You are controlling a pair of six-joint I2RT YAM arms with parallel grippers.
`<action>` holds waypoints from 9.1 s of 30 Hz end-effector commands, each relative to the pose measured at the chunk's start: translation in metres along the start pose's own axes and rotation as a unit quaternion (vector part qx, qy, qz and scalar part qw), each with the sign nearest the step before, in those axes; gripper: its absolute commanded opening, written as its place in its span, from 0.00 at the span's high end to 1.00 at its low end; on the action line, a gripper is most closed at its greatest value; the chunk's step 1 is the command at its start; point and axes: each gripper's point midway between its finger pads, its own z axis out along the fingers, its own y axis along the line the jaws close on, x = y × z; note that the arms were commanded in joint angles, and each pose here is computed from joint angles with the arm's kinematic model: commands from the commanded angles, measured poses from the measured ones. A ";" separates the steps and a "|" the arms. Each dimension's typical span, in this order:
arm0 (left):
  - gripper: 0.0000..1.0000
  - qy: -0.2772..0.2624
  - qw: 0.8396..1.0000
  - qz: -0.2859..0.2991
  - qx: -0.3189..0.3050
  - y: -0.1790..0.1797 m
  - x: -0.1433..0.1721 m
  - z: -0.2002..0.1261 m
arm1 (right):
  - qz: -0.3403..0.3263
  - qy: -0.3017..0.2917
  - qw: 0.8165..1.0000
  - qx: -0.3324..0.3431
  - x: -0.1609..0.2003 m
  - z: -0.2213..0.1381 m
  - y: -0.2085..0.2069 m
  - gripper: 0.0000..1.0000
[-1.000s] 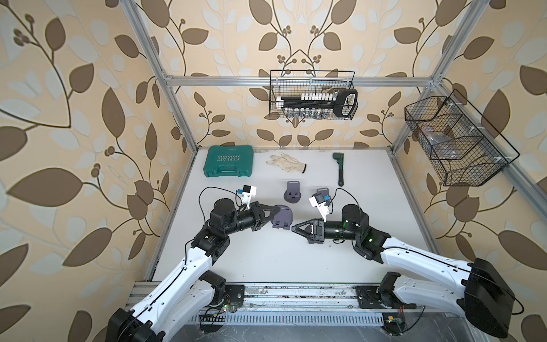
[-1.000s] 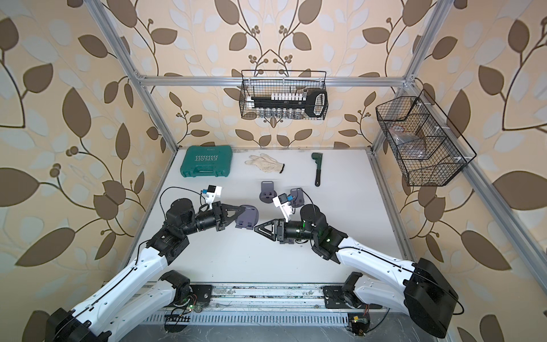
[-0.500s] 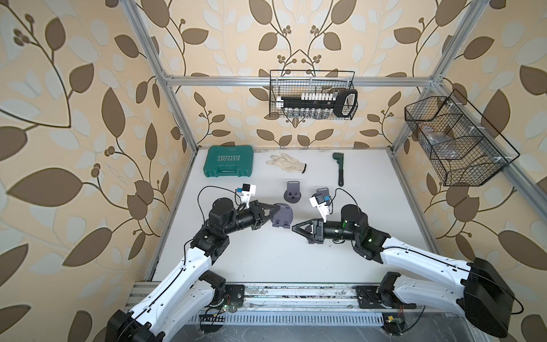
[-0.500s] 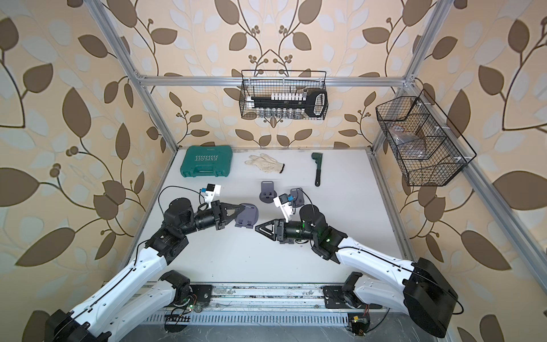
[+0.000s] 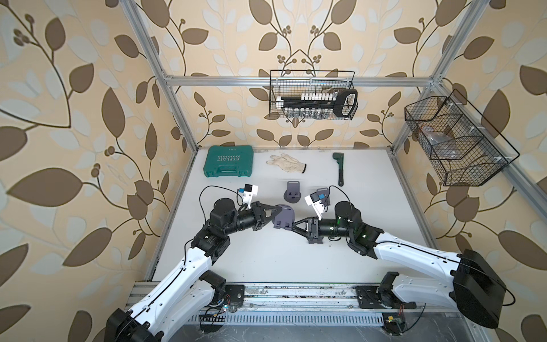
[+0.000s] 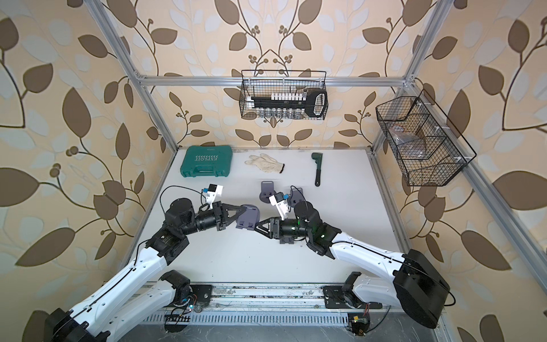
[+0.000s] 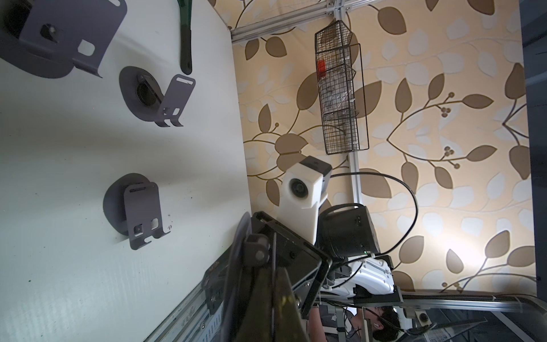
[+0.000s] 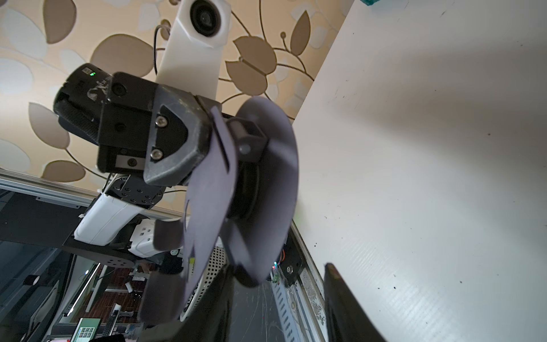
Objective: Open the phone stand
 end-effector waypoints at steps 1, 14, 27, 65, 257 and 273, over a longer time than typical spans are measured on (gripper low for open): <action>1.00 0.013 0.997 0.053 0.054 -0.041 0.004 -0.004 | -0.026 -0.014 0.999 -0.011 -0.015 -0.002 0.013 0.55; 1.00 0.032 0.995 0.056 0.074 -0.041 0.017 0.008 | -0.039 -0.022 0.998 -0.042 -0.032 0.008 0.029 0.74; 1.00 0.060 0.996 0.050 0.049 -0.032 0.034 0.000 | -0.045 -0.037 0.998 -0.027 -0.037 -0.005 0.037 1.00; 1.00 -0.033 0.909 0.367 0.197 -0.195 -0.003 -0.019 | 0.163 0.191 0.964 0.090 0.025 -0.010 -0.055 1.00; 1.00 -0.052 0.997 -0.008 0.048 -0.041 -0.020 0.018 | -0.043 -0.017 0.998 -0.050 -0.068 -0.014 0.022 0.76; 1.00 -0.060 0.997 -0.012 0.051 -0.031 -0.020 0.029 | -0.015 -0.020 0.995 -0.094 -0.072 0.023 0.039 1.00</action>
